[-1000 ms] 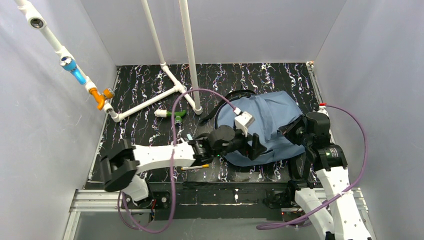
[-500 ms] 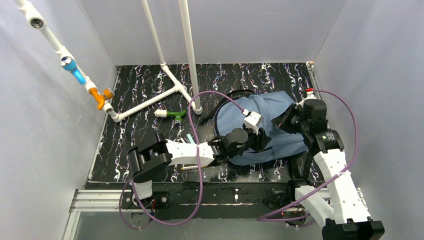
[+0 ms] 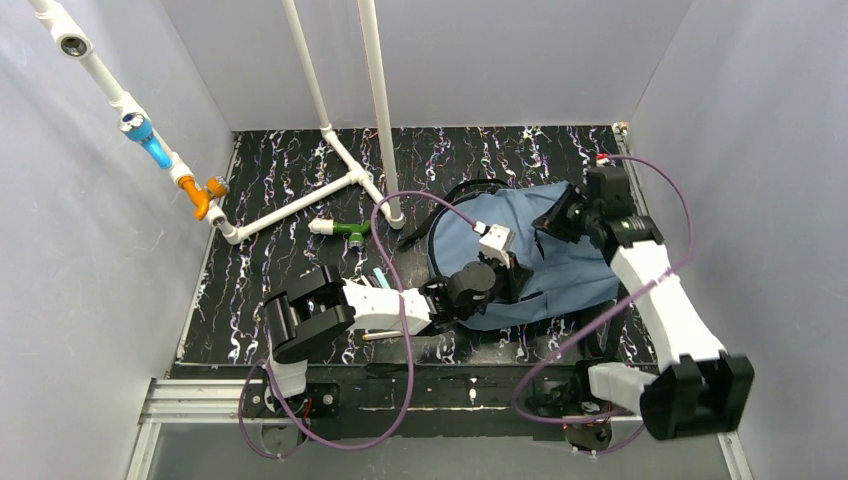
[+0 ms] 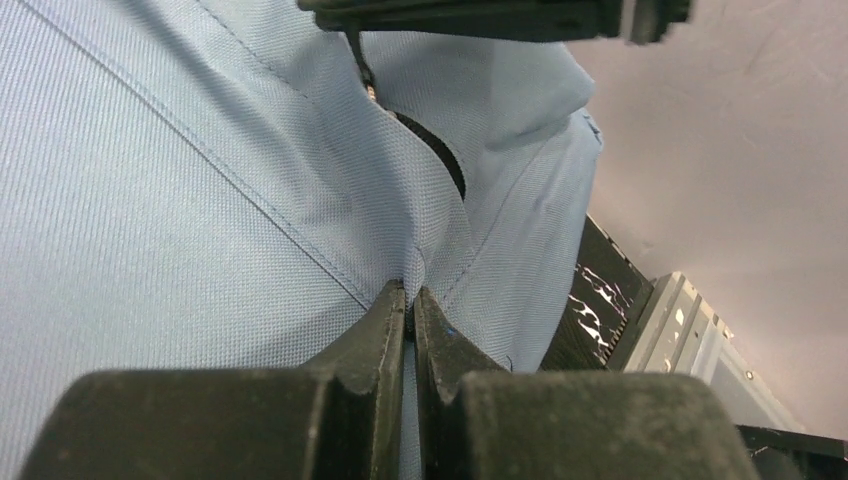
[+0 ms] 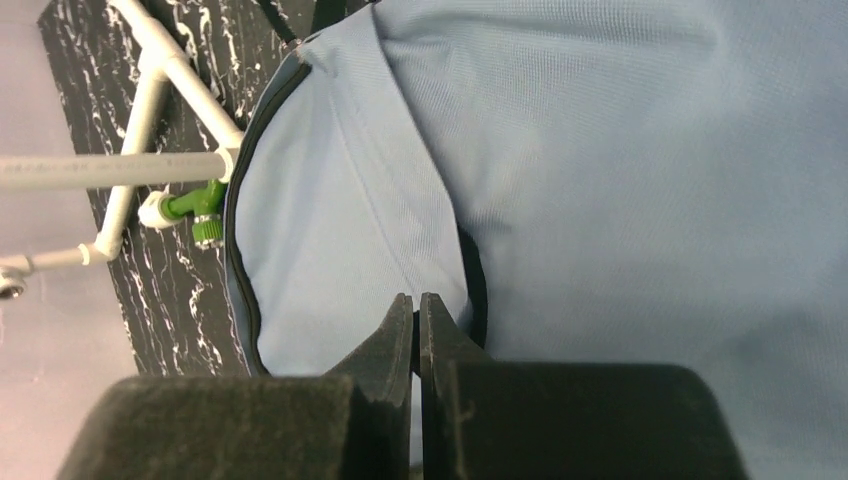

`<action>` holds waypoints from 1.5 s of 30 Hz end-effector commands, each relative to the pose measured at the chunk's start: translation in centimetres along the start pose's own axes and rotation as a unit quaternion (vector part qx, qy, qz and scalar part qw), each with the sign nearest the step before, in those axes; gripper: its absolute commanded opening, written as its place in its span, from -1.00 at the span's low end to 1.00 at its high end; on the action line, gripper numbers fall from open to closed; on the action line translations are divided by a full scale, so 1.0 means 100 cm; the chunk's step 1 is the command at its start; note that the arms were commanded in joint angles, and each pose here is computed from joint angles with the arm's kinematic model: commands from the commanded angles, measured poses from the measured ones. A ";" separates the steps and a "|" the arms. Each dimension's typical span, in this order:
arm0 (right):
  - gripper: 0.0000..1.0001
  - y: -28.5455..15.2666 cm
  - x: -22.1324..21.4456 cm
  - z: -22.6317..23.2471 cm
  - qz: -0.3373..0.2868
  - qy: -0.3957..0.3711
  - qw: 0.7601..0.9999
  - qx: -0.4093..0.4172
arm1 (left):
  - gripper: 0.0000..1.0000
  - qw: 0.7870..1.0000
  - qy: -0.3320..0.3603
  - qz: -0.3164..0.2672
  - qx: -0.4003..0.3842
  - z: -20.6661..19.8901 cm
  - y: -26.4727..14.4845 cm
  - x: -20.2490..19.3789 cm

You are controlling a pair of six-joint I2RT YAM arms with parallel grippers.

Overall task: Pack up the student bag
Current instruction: Unzip the student bag at the center of the board.

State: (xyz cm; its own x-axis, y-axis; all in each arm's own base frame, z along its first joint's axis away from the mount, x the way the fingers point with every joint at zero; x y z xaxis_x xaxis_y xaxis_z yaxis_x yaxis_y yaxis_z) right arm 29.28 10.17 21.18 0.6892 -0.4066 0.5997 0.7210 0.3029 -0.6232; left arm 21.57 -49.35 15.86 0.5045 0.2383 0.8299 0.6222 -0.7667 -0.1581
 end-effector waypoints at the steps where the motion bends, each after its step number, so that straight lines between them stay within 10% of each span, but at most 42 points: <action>1: -0.97 0.025 0.076 0.045 -0.077 0.014 0.995 0.056 | -1.00 0.999 -0.006 0.013 0.033 0.021 -0.011 -0.020; 18: -0.97 0.089 0.180 0.078 -0.136 -0.039 0.988 0.066 | -1.00 0.999 0.021 0.037 0.000 -0.001 -0.029 -0.053; 27: -0.97 0.145 0.173 0.098 -0.063 -0.103 0.983 0.142 | -1.00 0.999 0.028 0.039 -0.018 -0.011 -0.030 -0.052; 29: -0.64 0.132 0.163 0.097 -0.050 -0.126 0.982 0.127 | -1.00 0.998 0.033 0.039 -0.026 -0.014 -0.034 -0.048; 34: 0.19 0.088 0.125 0.073 -0.007 -0.193 0.979 0.060 | -0.08 0.998 0.043 0.036 -0.028 -0.021 -0.052 -0.022; 45: 0.72 0.026 0.059 0.090 0.005 -0.301 0.953 0.038 | 0.79 0.992 0.056 0.087 0.068 0.013 -0.182 0.061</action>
State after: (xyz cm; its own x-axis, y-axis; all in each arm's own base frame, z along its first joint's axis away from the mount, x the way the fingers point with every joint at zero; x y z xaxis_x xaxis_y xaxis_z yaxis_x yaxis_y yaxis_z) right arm 37.55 14.49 29.11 0.5876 0.0579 0.8071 0.7299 0.3927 -0.5595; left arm 14.08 -40.67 25.01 0.4941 0.1378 0.8584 0.5372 -0.8247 -0.1768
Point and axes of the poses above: each gripper's point midway between its finger pads, its own y axis out along the fingers, its own z axis along the line the jaws close on, x = y × z, the point moved 1 cm from there along -y, back along the fingers, and after that the axes turned 6 degrees about -y, right-handed, at the moved point
